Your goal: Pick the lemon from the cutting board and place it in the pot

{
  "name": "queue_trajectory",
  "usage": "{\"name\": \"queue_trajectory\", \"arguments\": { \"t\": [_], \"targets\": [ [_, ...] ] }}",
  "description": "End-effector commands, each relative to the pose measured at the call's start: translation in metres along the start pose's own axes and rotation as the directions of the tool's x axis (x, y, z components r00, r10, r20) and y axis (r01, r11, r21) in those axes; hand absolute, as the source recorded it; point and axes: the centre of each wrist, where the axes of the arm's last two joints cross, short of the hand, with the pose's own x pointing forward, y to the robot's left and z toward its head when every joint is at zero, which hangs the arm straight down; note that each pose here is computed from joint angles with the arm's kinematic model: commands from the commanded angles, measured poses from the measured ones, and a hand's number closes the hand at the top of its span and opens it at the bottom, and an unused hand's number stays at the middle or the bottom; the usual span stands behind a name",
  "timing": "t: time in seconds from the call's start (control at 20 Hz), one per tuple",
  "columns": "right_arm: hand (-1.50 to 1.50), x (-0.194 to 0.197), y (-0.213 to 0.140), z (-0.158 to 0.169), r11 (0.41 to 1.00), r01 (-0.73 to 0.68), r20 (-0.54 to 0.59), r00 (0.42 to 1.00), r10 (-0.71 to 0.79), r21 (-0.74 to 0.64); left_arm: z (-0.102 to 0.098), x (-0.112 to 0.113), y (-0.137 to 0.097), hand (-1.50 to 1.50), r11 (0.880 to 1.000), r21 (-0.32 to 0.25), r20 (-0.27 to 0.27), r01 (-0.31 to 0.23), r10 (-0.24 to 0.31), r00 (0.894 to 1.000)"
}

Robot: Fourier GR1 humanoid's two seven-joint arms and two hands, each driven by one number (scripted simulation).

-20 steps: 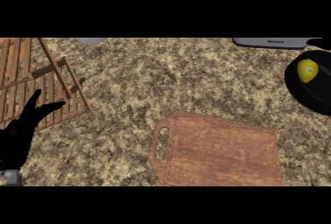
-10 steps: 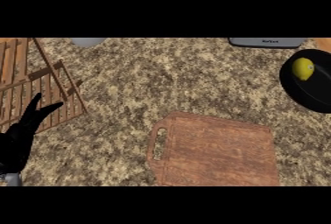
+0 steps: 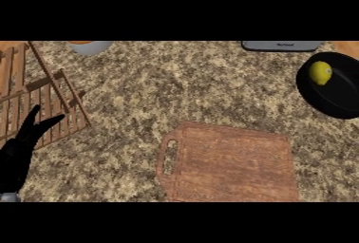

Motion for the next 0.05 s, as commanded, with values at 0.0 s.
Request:
{"name": "queue_trajectory", "arguments": {
  "t": [0.0],
  "targets": [
    [-1.50, -0.0125, -0.0411, 0.0132, 0.999, 0.035, -0.001, 0.999, -0.035, 0.006, -0.0085, 0.0021, -0.0082, 0.00, 1.000, -0.031, -0.035, -0.004, 0.003, 0.999]
  ]
}}
